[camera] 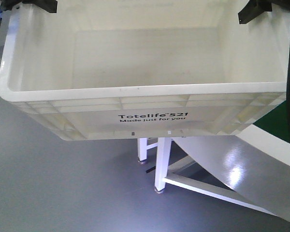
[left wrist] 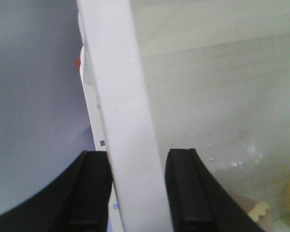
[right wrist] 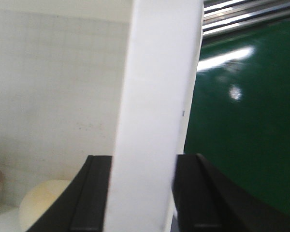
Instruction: Place moving items into box and shelve
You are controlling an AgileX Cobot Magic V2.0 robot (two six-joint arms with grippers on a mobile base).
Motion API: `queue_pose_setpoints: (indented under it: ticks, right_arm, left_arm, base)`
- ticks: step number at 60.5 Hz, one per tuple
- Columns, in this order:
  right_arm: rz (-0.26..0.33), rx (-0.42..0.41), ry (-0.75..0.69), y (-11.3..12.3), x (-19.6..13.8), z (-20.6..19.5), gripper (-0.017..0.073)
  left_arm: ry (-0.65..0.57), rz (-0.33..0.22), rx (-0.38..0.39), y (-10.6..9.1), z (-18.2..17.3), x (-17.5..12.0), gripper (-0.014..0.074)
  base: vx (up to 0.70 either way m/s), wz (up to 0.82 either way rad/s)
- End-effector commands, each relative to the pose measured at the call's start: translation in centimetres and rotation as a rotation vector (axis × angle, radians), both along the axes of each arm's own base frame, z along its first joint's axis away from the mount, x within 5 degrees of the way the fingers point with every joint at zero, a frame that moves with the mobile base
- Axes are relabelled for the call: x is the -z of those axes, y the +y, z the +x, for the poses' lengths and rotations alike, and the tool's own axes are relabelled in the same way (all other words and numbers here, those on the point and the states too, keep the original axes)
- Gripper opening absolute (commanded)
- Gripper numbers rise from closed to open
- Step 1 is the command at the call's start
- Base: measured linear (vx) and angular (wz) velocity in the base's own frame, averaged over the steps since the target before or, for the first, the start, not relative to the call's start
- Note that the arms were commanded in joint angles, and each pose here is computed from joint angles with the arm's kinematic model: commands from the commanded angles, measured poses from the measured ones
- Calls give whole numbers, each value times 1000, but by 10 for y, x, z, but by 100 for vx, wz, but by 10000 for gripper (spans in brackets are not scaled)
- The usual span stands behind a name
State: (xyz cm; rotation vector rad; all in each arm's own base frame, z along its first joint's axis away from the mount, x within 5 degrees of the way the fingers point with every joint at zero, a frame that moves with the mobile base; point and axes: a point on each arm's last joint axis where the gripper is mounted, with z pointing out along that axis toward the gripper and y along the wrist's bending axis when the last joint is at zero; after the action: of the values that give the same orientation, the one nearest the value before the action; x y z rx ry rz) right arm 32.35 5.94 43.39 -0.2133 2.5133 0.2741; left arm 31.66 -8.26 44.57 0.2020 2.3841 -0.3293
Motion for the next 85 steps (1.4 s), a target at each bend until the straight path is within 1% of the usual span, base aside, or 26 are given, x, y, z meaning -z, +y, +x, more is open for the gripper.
queue_pose_setpoints:
  ticks: [1, 85]
  right_arm:
    - [37, 15, -92, -3, -28, -16, -5]
    - [37, 15, -92, -3, -28, -16, -5]
  left_arm:
    - [-205, -109, 27, -3, -21, -42, -7]
    - [-205, -109, 26, -3, -21, -42, -7]
  base:
    - [-15, 65]
    - [-19, 74]
